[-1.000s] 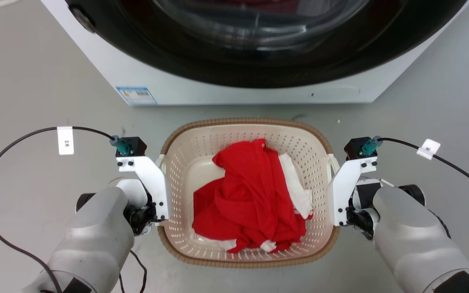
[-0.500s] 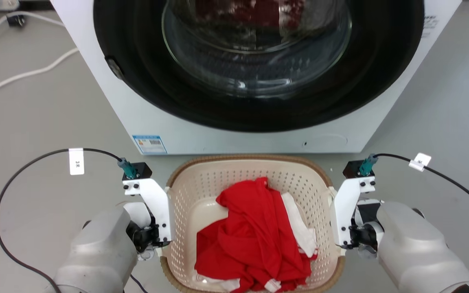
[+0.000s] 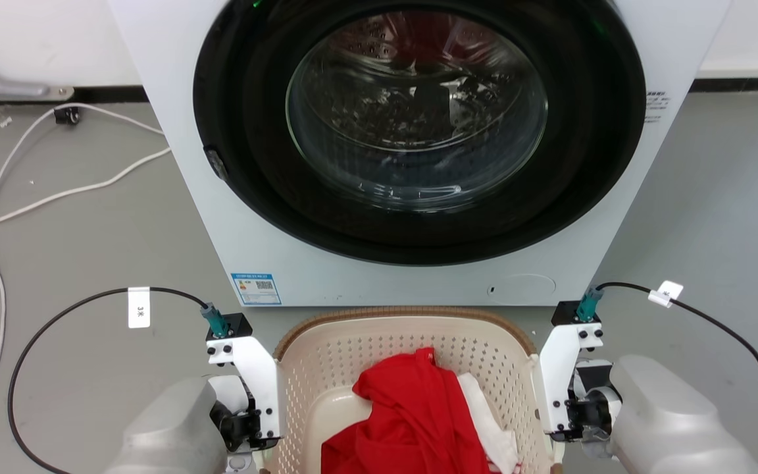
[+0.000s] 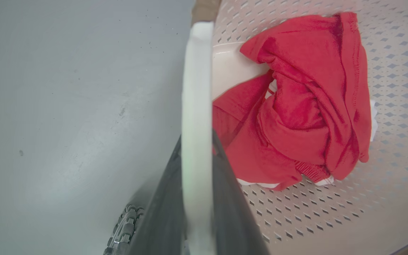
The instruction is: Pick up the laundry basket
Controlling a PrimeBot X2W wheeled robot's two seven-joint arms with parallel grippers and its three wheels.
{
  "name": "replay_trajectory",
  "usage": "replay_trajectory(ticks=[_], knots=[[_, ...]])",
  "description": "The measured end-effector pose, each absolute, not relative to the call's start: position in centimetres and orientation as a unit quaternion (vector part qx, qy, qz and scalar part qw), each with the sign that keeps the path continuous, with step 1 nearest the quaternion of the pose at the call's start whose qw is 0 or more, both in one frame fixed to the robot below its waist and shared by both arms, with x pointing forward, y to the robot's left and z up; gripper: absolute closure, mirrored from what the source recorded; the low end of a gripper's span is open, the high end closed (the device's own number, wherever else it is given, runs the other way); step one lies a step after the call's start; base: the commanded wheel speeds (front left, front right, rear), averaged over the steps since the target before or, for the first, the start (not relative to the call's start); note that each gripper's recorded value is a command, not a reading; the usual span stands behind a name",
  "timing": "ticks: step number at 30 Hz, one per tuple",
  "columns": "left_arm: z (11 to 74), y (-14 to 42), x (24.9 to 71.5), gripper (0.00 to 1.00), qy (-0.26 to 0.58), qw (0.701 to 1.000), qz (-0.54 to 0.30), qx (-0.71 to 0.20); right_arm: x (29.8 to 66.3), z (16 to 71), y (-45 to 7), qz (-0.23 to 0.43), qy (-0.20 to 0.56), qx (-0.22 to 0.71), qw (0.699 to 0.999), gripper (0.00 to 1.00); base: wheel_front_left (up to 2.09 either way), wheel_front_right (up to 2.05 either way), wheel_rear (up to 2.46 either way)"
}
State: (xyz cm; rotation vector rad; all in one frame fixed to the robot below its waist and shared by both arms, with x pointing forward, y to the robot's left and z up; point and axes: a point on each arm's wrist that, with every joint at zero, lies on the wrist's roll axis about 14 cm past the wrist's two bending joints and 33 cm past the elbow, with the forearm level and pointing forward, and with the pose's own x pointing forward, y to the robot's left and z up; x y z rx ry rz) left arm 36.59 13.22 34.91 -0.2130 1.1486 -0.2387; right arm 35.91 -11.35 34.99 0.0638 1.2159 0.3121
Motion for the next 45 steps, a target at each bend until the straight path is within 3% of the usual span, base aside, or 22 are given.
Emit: replay_trajectory(ticks=[45], knots=[[35.6,11.9,36.1,1.0,0.532,0.831,-0.128,-0.102,34.3,35.6,-12.4,0.133,0.595,0.039,0.792,1.0,0.0,0.0,0.0]])
